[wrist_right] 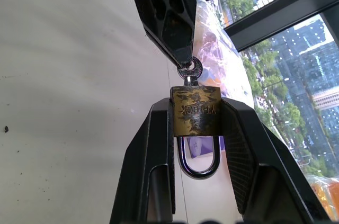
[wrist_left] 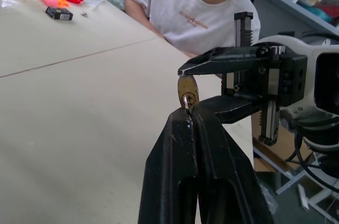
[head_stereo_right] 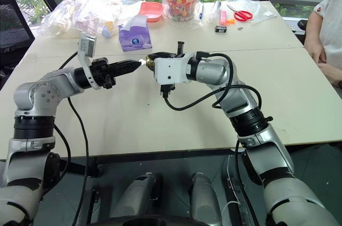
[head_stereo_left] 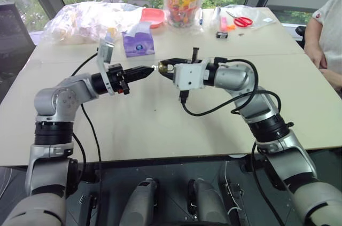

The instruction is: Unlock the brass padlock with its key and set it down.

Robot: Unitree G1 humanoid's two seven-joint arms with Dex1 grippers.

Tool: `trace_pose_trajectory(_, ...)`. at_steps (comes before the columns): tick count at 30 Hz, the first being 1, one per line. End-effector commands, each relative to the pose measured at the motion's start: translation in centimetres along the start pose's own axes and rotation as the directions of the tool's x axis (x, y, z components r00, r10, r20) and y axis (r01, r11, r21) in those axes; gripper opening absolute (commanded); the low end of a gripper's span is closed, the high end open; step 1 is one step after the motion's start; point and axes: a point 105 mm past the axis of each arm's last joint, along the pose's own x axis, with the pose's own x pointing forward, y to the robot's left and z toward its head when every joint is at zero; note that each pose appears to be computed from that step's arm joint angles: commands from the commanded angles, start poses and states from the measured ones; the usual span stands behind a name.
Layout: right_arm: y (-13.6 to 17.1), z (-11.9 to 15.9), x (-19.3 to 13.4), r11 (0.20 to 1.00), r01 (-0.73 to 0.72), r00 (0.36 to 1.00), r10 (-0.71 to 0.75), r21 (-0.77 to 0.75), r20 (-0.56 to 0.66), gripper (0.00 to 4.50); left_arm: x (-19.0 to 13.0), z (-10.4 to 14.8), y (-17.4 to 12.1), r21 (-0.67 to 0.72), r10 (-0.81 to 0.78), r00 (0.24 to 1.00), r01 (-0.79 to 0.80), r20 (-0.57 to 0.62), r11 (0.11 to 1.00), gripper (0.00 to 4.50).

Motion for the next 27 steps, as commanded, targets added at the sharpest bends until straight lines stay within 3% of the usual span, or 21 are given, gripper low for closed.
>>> trace_pose_trajectory(1,-1.3,1.8,-0.1,0.998,0.045,0.998,-0.042,-0.053,0.051,0.7,0.4,1.2,-0.7,0.064,-0.022,1.0,0.021,0.009,0.998,0.03)
trace_pose_trajectory(10,-1.0,1.9,0.0,0.998,0.033,0.998,-0.03,-0.052,0.053,0.7,0.9,1.6,-0.5,0.137,0.0,1.0,-0.001,0.002,0.991,0.03)
trace_pose_trajectory(13,-0.9,1.8,0.0,0.998,0.026,0.998,-0.024,-0.048,0.05,0.7,1.2,1.4,-0.3,0.291,0.032,0.998,-0.017,-0.046,0.957,0.03)
trace_pose_trajectory(16,-0.7,1.7,0.0,0.999,0.02,0.999,-0.018,-0.043,0.046,0.7,1.9,1.8,0.0,0.538,0.079,0.993,-0.019,-0.088,0.843,0.03)
trace_pose_trajectory(21,-0.5,1.6,0.1,0.999,0.011,0.999,-0.01,-0.038,0.043,0.7,2.6,1.9,-0.6,0.663,0.041,0.987,0.075,-0.157,0.745,0.03)
trace_pose_trajectory(25,-0.6,1.5,0.1,0.999,0.016,0.999,-0.015,-0.037,0.039,0.7,2.5,1.4,-0.9,0.572,0.006,0.977,0.119,-0.212,0.812,0.03)
trace_pose_trajectory(27,-0.7,1.5,0.1,0.999,0.022,0.999,-0.02,-0.038,0.035,0.7,1.9,1.4,-1.7,0.407,-0.077,0.976,0.156,-0.202,0.9,0.28)
